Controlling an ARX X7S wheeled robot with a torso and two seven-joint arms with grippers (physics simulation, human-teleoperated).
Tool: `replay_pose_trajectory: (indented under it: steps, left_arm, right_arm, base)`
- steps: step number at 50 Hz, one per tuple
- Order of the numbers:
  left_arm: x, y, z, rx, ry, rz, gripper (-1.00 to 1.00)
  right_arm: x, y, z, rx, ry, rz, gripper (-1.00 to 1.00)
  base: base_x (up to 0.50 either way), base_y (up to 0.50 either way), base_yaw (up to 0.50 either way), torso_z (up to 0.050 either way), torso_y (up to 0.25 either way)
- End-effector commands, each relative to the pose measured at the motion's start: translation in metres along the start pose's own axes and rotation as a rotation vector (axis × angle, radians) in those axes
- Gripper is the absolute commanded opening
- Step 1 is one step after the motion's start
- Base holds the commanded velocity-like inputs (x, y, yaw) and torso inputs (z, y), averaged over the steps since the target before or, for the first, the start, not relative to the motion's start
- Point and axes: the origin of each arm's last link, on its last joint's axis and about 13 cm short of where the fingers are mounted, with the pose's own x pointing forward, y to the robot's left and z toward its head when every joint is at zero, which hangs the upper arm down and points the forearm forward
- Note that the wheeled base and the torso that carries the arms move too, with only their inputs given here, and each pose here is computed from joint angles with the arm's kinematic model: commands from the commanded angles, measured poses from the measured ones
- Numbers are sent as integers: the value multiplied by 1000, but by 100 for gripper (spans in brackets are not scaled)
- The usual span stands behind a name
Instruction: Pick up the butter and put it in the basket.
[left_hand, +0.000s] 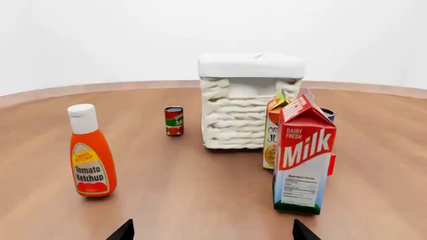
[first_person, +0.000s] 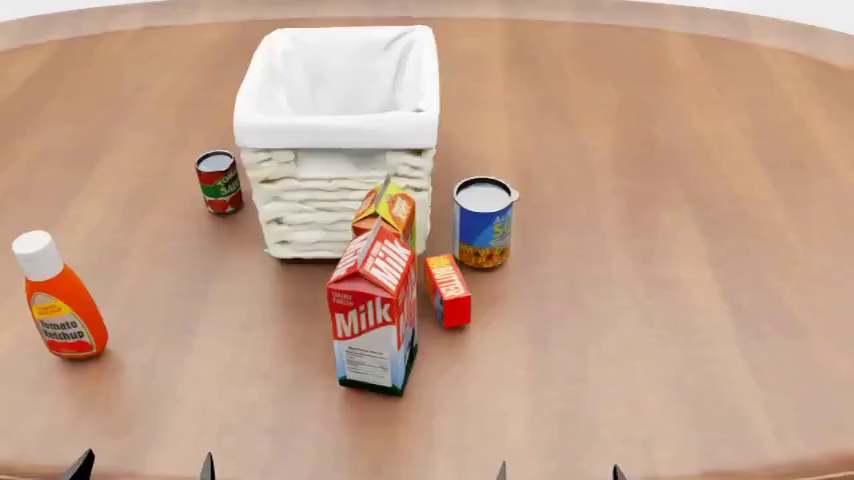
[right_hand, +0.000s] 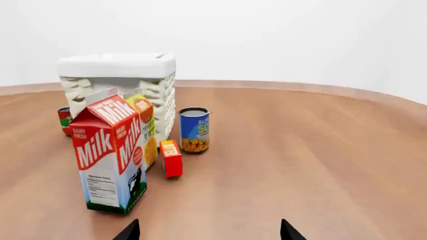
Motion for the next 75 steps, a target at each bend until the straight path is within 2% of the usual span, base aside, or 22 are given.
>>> replay_pose_trajectory:
  steps: [1, 8, 10, 18, 22, 23, 30, 75]
  left_arm:
    - [0, 0, 0, 0, 0, 0, 100]
    - [0, -1, 1, 4, -9, 0, 100]
    - [-1, -1, 0, 54, -38, -20, 100]
    - [3, -2, -3, 99, -53, -26, 100]
    - [2, -2, -5, 102, -56, -30, 100]
    - [2, -2, -5, 101, -57, -30, 100]
    - [1, -2, -5, 100, -58, -27, 100]
    - [0, -3, -4, 108, -69, -32, 100]
  right_arm:
    - [0, 0, 0, 0, 0, 0, 100]
    - [-1, 0, 1, -6, -6, -4, 100]
    - [0, -1, 1, -6, -3, -7, 100]
    - [2, -2, -1, 29, 24, -19, 100]
    - [3, -1, -2, -13, 31, -12, 100]
    - [4, -1, -3, -37, 46, -6, 100]
    - [4, 1, -1, -59, 34, 9, 100]
    - [5, 3, 4, -100, 23, 22, 100]
  base:
    - [0, 0, 0, 0, 0]
    - [0, 0, 0, 0, 0]
    - [0, 0, 0, 0, 0]
    - [0, 0, 0, 0, 0]
    - [0, 0, 80, 0, 0]
    - [0, 0, 500, 0, 0]
    - [0, 0, 500, 0, 0]
    - [0, 0, 500, 0, 0]
